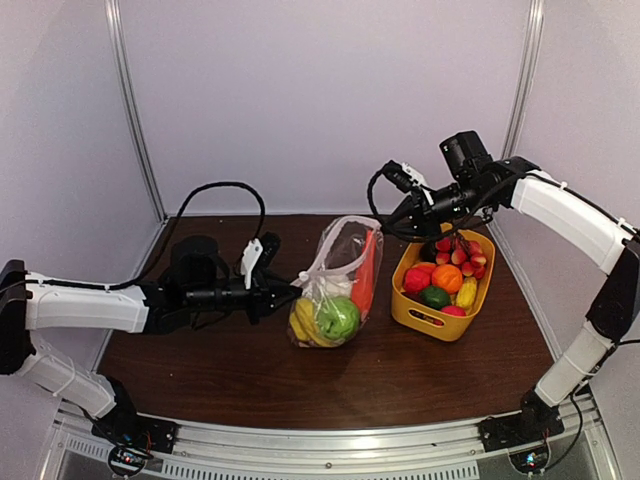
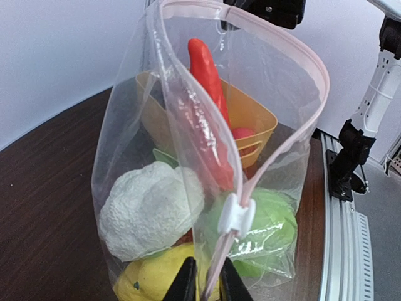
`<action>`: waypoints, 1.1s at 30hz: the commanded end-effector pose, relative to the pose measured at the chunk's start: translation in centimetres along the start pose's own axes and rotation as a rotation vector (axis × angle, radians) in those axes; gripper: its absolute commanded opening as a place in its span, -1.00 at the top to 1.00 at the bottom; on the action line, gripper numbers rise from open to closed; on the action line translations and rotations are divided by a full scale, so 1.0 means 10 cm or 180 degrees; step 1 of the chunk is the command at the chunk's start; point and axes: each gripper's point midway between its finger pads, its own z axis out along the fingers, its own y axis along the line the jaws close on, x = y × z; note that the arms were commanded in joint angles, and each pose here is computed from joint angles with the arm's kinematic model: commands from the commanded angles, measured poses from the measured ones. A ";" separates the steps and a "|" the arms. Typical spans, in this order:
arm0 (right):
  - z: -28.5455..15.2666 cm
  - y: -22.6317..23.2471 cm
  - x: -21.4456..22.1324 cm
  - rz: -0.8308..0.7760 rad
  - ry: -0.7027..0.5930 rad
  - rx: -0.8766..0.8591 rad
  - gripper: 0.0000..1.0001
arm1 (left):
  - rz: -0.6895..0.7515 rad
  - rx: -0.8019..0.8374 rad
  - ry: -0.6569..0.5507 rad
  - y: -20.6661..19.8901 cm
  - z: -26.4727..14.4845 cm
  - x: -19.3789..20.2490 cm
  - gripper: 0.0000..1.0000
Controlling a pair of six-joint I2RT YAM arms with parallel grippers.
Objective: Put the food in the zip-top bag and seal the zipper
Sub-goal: Pass from the right arm to the left
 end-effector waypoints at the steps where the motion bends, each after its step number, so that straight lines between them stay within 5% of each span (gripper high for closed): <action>1: -0.09 -0.02 -0.08 0.0014 -0.0107 0.0070 1.00 | 0.0226 0.0071 -0.0229 -0.10 -0.06 -0.33 0.88; 16: -0.40 -0.05 -0.18 -0.0342 0.0154 0.0208 1.00 | 0.0652 -0.0393 0.1142 -0.07 -0.56 -0.79 1.00; 33: -0.28 -0.12 0.06 -0.0342 0.0330 0.0182 1.00 | 0.0641 -0.0680 0.0896 0.10 -0.48 -0.92 1.00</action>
